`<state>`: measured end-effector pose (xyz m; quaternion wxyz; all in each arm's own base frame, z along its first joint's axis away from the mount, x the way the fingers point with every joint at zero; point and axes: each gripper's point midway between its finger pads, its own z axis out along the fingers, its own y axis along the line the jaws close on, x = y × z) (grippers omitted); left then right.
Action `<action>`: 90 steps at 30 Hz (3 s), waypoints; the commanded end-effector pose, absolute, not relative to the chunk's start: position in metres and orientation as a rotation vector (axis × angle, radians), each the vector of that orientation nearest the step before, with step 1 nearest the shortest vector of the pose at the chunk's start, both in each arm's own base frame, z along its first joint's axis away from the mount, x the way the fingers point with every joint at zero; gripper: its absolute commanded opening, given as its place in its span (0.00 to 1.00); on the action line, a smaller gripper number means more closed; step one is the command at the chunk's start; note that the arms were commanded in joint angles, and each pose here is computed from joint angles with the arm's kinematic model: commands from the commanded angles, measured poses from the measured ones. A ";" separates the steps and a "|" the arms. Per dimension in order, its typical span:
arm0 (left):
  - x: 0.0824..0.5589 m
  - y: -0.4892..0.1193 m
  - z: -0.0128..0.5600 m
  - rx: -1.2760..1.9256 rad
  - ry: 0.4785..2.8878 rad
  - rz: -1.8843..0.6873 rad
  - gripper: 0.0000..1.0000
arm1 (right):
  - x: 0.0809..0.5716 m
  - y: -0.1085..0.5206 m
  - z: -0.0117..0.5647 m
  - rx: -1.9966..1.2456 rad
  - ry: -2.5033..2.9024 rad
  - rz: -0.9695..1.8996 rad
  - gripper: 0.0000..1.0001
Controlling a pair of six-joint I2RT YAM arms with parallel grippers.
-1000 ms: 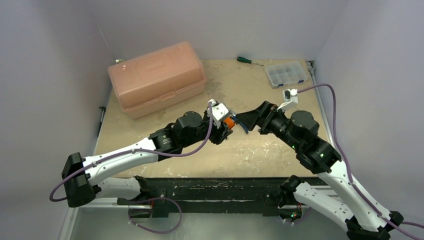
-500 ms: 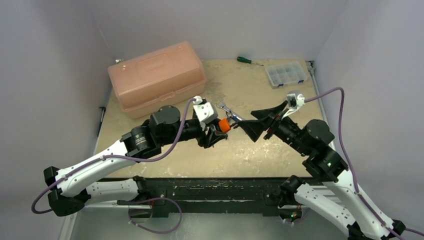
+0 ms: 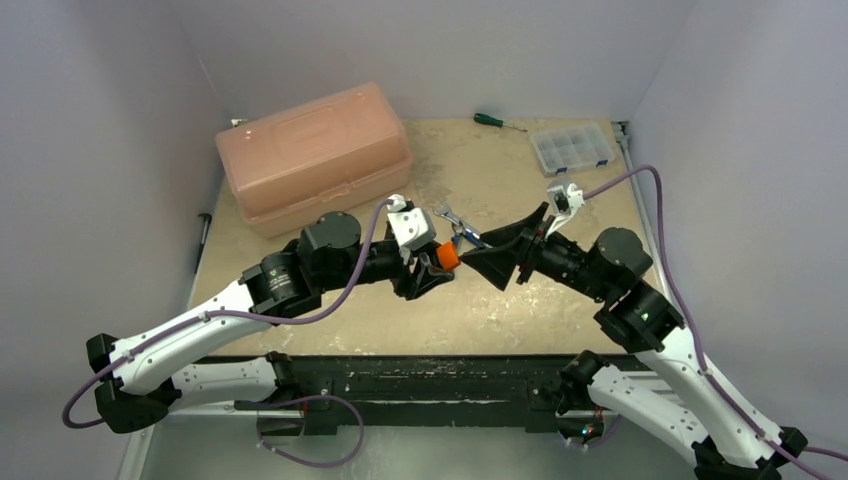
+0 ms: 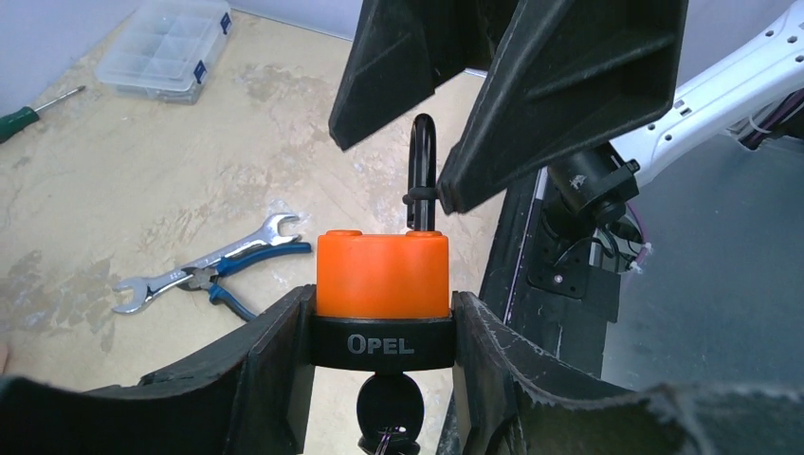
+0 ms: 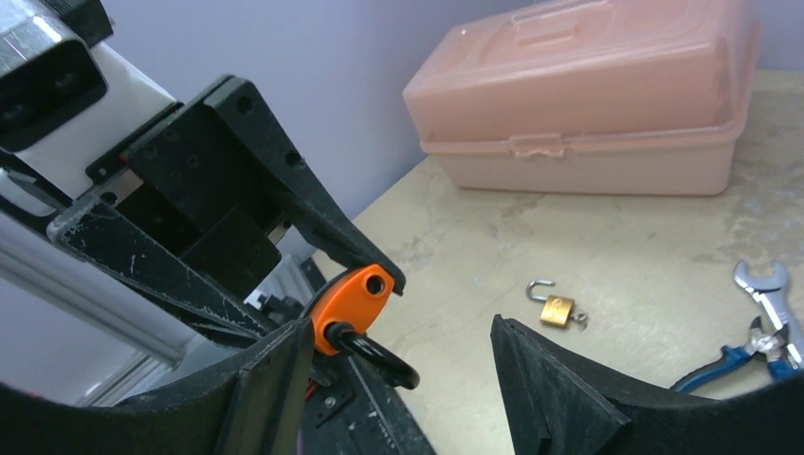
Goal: Unlock with the key
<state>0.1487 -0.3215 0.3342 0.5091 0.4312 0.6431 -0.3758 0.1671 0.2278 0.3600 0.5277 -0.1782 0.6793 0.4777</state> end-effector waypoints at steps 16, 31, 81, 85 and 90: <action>0.189 -0.326 0.346 0.919 1.476 -0.740 0.00 | 0.124 0.238 0.371 -0.549 1.600 1.363 0.72; 0.182 -0.328 0.346 0.955 1.428 -0.767 0.00 | 0.171 0.246 0.336 -0.381 1.810 1.221 0.77; 0.188 -0.328 0.306 1.055 1.492 -0.675 0.60 | 0.199 0.277 0.304 -0.148 1.942 1.371 0.00; 0.181 -0.324 0.305 1.074 1.468 -0.694 0.93 | 0.202 0.272 0.300 -0.128 1.947 1.333 0.00; 0.182 -0.311 0.320 0.991 1.430 -0.693 0.96 | 0.208 0.267 0.283 -0.093 1.995 1.266 0.00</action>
